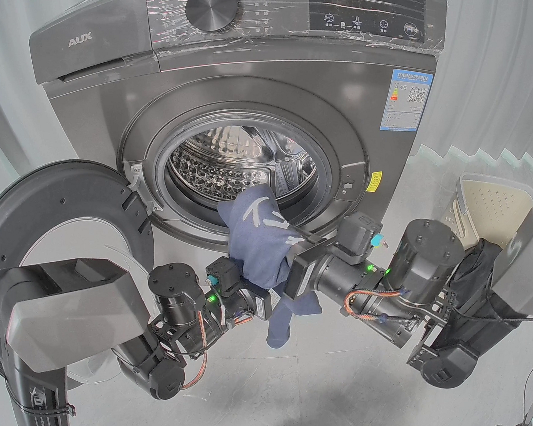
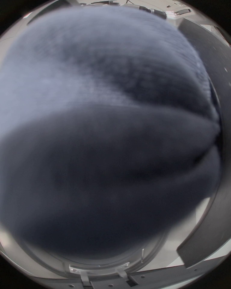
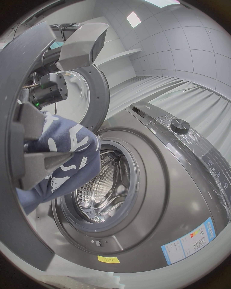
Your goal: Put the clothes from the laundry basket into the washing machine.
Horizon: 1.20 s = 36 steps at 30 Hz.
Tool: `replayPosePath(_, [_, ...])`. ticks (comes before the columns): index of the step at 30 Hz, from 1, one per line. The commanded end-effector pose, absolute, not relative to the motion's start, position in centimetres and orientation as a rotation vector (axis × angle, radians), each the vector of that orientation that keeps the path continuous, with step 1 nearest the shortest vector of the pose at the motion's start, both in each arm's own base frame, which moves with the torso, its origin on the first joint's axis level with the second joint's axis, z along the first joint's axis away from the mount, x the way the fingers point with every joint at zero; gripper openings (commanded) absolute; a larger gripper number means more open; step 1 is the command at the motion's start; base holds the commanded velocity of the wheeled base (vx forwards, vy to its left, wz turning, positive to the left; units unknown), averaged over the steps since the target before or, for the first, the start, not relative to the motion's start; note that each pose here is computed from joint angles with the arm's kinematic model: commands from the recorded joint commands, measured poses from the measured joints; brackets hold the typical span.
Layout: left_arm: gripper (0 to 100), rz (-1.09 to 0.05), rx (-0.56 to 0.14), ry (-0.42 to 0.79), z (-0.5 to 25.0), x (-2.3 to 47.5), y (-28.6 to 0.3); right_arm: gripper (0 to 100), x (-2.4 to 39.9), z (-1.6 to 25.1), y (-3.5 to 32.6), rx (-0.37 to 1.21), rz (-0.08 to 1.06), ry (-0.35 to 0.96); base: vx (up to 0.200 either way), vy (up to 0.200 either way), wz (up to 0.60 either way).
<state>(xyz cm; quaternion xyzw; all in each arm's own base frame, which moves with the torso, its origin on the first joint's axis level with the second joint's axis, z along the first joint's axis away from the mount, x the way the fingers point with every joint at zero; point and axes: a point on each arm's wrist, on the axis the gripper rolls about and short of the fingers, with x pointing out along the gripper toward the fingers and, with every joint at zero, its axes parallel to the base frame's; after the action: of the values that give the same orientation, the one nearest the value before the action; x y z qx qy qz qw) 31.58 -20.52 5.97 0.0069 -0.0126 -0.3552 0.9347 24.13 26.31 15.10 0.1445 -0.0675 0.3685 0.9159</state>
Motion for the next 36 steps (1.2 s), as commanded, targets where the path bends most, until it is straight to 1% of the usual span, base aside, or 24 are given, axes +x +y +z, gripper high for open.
replayPosePath(1, [0, -0.702, 0.009, -0.043, 7.4, 31.2, -19.3, 0, 24.4, 16.6, 24.1, 0.308, 0.71, -0.177, 0.0, 0.0, 0.0])
replayPosePath(6, [0, -0.691, -0.037, -0.08, 10.4, 29.4, -17.7, 0, 25.5, 15.7, 21.2, 0.288, 0.627, -0.143, 0.0, 0.0, 0.0])
replayPosePath(7, [0, -0.691, -0.037, -0.08, 10.4, 29.4, -17.7, 0, 25.5, 15.7, 21.2, 0.288, 0.627, -0.143, 0.0, 0.0, 0.0])
replayPosePath(8, [0, -0.693, -0.054, -0.095, 11.6, 28.5, -17.2, 0, 25.6, 15.2, 20.8, 0.284, 0.615, -0.126, 0.0, 0.0, 0.0])
replayPosePath(9, [0, -0.694, -0.064, -0.108, 12.2, 28.2, -17.0, 0, 25.5, 15.0, 20.7, 0.283, 0.614, -0.117, 0.0, 0.0, 0.0])
replayPosePath(12, [0, -0.697, -0.087, -0.139, 13.4, 27.8, -16.8, 0, 25.3, 14.2, 20.6, 0.273, 0.616, -0.085, 0.0, 0.0, 0.0])
replayPosePath(19, [0, -0.694, -0.095, -0.181, 14.6, 27.5, -16.5, 0, 24.9, 11.3, 21.3, 0.229, 0.637, 0.01, 0.0, 0.0, 0.0])
replayPosePath(20, [0, -0.694, -0.095, -0.181, 14.6, 27.5, -16.5, 0, 24.9, 11.3, 21.3, 0.229, 0.637, 0.01, 0.0, 0.0, 0.0])
replayPosePath(24, [0, -0.694, -0.102, -0.21, 15.5, 27.2, -16.4, 0, 23.5, 10.7, 23.2, 0.218, 0.712, 0.029, 0.0, 0.0, 0.0])
replayPosePath(29, [0, -0.694, -0.104, -0.211, 15.6, 27.1, -16.4, 0, 22.6, 11.4, 23.9, 0.234, 0.763, -0.003, 0.0, 0.0, 0.0])
replayPosePath(30, [0, -0.694, -0.104, -0.209, 15.5, 27.2, -16.4, 100, 22.6, 11.6, 23.9, 0.238, 0.764, -0.008, 0.0, 0.0, 0.0])
replayPosePath(33, [0, -0.689, -0.1, -0.212, 15.6, 27.1, -16.3, 100, 22.0, 12.2, 22.9, 0.235, 0.759, -0.011, 0.0, 0.0, 0.0])
replayPosePath(36, [0, -0.689, -0.1, -0.212, 15.6, 27.1, -16.3, 100, 21.9, 12.2, 22.8, 0.234, 0.759, -0.008, 0.0, 0.0, 0.0])
